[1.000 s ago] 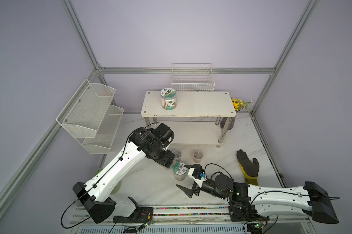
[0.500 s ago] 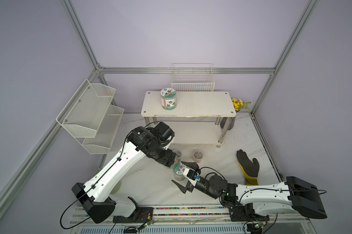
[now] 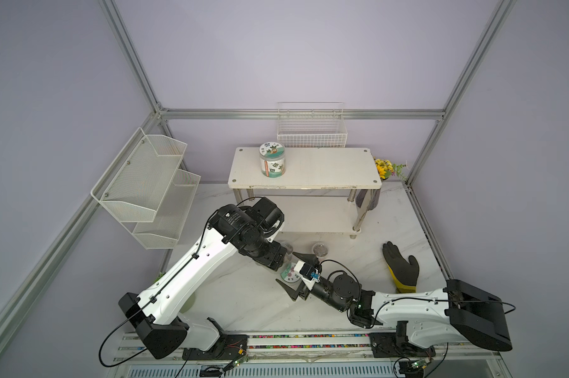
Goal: Place the seed container on the shelf
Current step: Pick up the seed jar at the center of the board.
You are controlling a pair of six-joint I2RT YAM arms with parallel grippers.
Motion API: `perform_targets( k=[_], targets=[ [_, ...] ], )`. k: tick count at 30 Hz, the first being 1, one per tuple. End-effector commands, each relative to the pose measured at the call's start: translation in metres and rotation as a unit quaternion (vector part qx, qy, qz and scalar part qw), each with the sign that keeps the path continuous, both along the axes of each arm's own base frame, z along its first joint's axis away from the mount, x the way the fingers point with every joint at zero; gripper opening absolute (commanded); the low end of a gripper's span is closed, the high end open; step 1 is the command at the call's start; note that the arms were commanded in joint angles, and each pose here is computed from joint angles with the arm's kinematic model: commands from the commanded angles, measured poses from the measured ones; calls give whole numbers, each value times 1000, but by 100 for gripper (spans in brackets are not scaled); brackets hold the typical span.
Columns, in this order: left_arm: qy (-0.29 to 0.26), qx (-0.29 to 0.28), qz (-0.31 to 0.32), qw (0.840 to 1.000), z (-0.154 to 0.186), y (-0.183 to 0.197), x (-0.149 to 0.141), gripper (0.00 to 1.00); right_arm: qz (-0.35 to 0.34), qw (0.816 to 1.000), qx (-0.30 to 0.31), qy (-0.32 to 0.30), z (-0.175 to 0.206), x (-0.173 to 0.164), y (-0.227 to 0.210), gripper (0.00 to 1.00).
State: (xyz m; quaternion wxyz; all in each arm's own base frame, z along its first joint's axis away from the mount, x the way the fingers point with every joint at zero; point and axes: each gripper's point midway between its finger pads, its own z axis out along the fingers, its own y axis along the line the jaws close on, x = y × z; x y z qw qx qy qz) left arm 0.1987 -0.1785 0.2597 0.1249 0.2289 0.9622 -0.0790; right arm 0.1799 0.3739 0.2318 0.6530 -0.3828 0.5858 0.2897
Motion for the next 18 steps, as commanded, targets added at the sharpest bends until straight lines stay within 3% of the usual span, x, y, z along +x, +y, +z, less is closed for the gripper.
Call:
perform_targets(
  k=[1, 18],
  targets=[
    [-13, -20, -2, 1000, 10, -7, 1, 47, 8, 999, 41, -5, 23, 2, 8, 97],
    [-11, -20, -11, 1000, 7, -12, -3, 48, -7, 998, 55, 10, 18, 21, 24, 97]
  ],
)
